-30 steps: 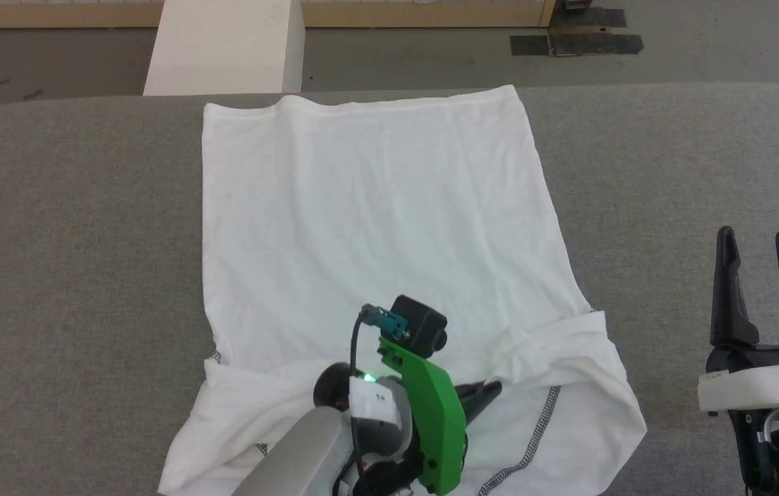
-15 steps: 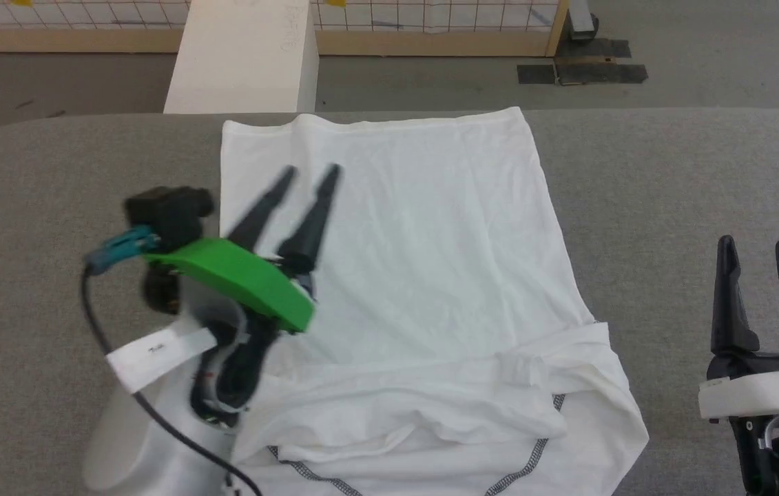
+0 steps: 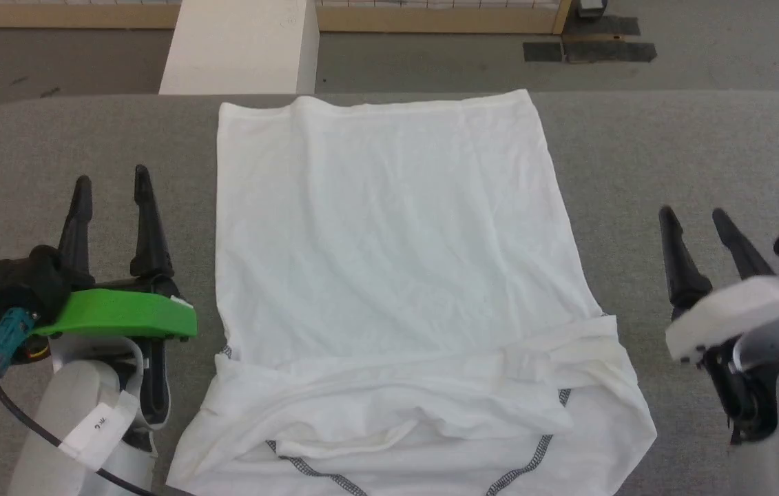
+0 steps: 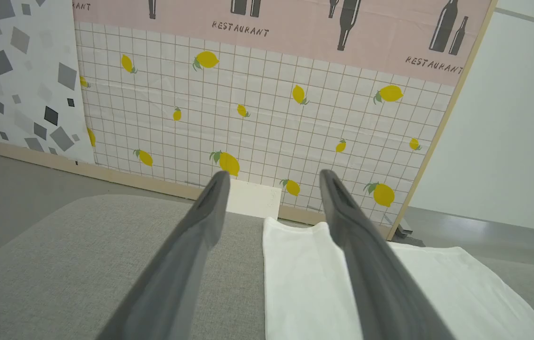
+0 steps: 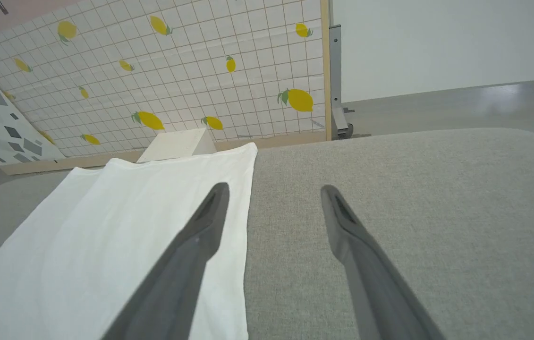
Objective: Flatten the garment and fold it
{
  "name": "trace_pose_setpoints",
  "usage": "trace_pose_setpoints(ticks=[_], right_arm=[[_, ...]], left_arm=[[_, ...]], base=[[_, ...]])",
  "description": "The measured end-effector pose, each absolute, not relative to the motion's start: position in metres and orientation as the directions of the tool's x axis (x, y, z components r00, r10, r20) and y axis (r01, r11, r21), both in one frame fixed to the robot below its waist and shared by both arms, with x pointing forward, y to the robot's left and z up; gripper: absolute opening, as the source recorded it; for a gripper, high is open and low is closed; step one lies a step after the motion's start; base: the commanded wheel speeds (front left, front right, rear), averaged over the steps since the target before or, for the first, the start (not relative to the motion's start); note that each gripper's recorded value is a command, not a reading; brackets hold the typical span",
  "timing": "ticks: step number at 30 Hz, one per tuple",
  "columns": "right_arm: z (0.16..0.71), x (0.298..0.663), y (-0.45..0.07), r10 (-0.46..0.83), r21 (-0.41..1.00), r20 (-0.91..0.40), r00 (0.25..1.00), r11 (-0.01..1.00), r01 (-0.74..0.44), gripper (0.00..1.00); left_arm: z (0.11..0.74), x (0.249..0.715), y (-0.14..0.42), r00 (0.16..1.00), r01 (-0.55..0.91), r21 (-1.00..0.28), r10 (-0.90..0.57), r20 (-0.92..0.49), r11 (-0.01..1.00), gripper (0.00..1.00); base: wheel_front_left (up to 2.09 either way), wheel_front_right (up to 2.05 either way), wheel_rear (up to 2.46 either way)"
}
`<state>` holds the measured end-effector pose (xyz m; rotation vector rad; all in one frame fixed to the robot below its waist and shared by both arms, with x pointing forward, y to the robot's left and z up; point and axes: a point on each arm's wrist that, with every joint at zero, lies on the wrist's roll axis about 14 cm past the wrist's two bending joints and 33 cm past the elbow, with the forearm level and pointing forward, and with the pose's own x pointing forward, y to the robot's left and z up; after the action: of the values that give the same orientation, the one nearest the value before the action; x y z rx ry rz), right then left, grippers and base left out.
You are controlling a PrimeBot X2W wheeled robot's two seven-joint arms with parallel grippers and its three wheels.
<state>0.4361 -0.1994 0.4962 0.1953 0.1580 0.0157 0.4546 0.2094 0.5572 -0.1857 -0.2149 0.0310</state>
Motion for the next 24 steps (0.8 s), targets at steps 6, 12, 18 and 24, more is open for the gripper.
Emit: trace_pose_setpoints(ticks=[6,12,18,24], right_arm=[[0.523,0.523,-0.190,0.075,0.074,-0.185,0.980,0.995,-0.062,1.00],[0.532,0.605,-0.185,0.088,-0.004,-0.286,0.954,0.996,-0.093,1.00],[0.474,0.645,-0.172,0.067,-0.072,-0.586,0.807,0.988,-0.134,1.00],[0.406,0.648,-0.149,0.041,-0.102,-0.825,0.564,0.970,-0.219,1.00]], left_arm=[[0.548,0.473,0.206,0.975,-0.009,-0.166,0.045,0.218,0.986,1.00],[0.543,0.502,0.201,0.969,0.006,-0.167,0.036,0.246,0.986,1.00],[0.512,0.521,0.201,0.978,-0.008,-0.159,0.041,0.207,0.987,1.00],[0.483,0.526,0.208,0.986,-0.032,-0.155,0.056,0.158,0.987,1.00]], base=[[0.00,0.00,0.00],[0.00,0.00,0.00],[0.00,0.00,0.00],[0.00,0.00,0.00]])
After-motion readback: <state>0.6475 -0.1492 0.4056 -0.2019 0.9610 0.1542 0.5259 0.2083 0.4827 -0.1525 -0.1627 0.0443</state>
